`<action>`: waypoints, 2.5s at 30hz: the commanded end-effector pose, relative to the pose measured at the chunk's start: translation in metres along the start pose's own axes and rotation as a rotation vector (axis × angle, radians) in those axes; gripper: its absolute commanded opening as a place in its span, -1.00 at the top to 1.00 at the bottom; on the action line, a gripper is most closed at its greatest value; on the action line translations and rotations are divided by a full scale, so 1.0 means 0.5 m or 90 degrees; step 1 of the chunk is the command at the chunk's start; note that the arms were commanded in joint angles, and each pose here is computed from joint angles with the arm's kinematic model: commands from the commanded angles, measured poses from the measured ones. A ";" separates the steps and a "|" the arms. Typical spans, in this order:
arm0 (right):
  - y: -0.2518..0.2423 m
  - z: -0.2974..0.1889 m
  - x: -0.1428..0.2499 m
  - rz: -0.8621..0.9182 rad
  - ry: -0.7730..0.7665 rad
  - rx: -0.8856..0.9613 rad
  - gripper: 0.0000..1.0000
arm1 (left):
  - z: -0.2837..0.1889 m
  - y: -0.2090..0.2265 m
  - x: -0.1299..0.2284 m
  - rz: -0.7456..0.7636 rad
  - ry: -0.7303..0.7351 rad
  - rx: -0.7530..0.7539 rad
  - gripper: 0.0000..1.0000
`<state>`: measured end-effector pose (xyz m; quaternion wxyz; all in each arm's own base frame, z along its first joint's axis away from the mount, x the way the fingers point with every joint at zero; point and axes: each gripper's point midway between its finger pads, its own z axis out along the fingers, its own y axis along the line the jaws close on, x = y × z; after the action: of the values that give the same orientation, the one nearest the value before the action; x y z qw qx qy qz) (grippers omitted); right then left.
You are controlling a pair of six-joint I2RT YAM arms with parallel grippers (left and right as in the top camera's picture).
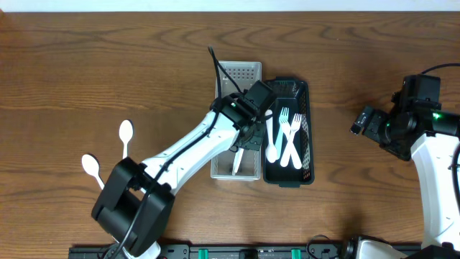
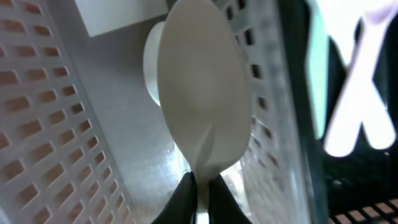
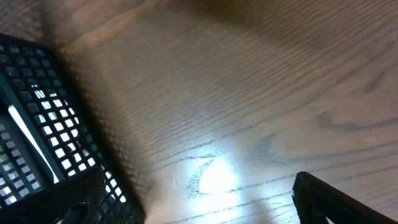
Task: Pack container
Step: 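Carry the spoon into the clear basket and release it, then move the left gripper to the upper-left white spoon and grasp it, then carry the spoon into the clear basket and open the left gripper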
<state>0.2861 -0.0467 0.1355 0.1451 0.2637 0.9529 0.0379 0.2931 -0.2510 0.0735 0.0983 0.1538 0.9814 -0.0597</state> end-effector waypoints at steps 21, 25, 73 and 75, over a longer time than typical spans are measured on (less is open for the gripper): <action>-0.002 -0.005 -0.001 -0.003 -0.003 -0.005 -0.99 | -0.370 0.430 0.013 -0.277 -0.206 -0.212 -0.38; -0.002 -0.005 -0.001 -0.003 -0.003 -0.005 -0.99 | -0.355 0.529 0.053 -0.382 -0.178 -0.207 -0.43; 0.001 -0.005 -0.003 -0.003 -0.006 -0.010 -0.98 | 0.102 0.612 0.239 -0.406 0.236 -0.057 0.46; 0.002 -0.005 -0.003 -0.003 -0.005 -0.011 -0.98 | 0.102 0.612 0.239 -0.407 0.237 -0.056 0.57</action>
<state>0.2866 -0.0460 0.1356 0.1456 0.2633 0.9528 0.0403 0.3072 0.0682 -0.0069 -0.0572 -0.1607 0.9852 -0.0166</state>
